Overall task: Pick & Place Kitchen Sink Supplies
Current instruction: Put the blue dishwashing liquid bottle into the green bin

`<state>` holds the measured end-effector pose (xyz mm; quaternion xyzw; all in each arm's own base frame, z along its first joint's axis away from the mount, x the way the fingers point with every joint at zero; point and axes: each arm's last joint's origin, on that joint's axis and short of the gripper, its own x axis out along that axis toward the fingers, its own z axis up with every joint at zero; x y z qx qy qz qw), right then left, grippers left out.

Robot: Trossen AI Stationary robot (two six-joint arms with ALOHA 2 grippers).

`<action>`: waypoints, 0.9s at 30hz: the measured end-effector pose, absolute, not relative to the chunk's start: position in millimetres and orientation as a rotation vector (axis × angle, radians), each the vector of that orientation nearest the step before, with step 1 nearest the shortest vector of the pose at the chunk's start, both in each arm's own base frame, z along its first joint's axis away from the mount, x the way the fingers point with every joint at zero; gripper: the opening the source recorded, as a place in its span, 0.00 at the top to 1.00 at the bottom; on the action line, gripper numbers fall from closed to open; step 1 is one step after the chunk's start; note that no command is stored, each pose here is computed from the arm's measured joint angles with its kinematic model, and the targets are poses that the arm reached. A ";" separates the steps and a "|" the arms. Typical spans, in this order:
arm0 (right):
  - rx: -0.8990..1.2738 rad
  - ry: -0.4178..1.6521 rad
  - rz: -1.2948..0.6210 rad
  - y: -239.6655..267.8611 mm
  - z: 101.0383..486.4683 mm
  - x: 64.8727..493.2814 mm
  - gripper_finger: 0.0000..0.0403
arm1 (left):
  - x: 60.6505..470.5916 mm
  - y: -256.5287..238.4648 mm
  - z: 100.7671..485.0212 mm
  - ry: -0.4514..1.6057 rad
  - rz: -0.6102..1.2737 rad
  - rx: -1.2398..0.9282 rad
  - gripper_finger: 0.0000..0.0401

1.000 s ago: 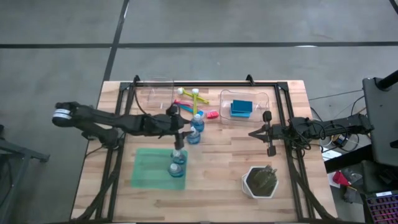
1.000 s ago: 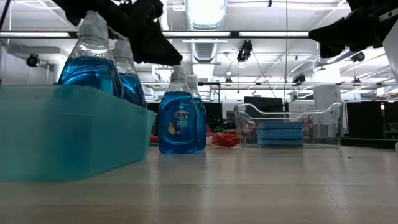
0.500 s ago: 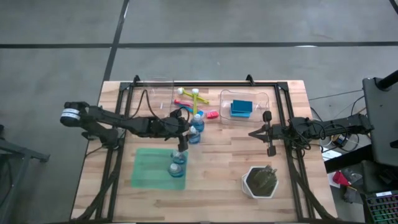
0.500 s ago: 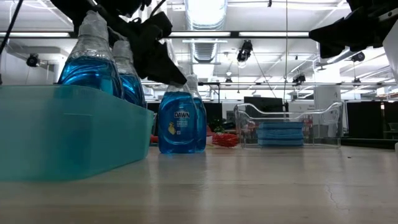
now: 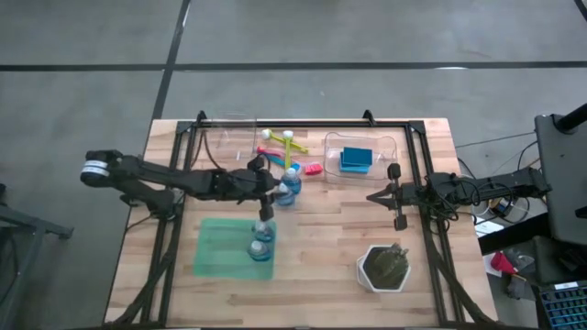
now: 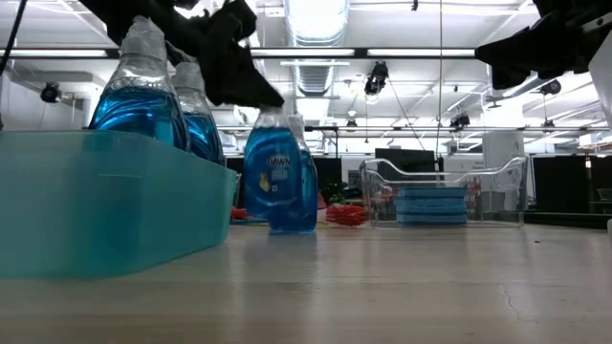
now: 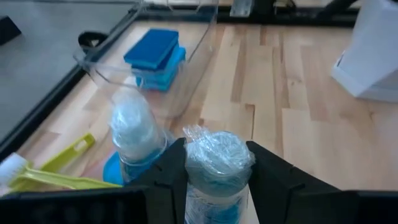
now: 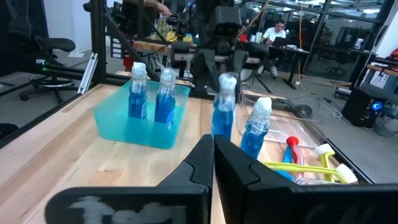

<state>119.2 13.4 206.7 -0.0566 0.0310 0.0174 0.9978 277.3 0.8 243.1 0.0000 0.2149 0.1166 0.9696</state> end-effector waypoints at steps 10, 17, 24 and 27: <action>-0.113 0.062 0.035 13.4 206.7 119.2 0.98 | 229.1 -3.5 295.6 0.344 0.210 -0.020 0.67; -0.115 0.062 0.035 13.3 206.7 119.2 0.98 | 178.9 -2.6 326.0 0.334 0.186 -0.048 0.68; -0.113 0.062 0.035 13.3 206.7 119.2 0.98 | 137.3 -0.5 330.9 0.433 0.200 -0.078 0.67; -0.114 0.062 0.035 13.4 206.7 119.2 0.98 | 126.1 -0.7 326.7 0.487 0.208 -0.140 0.68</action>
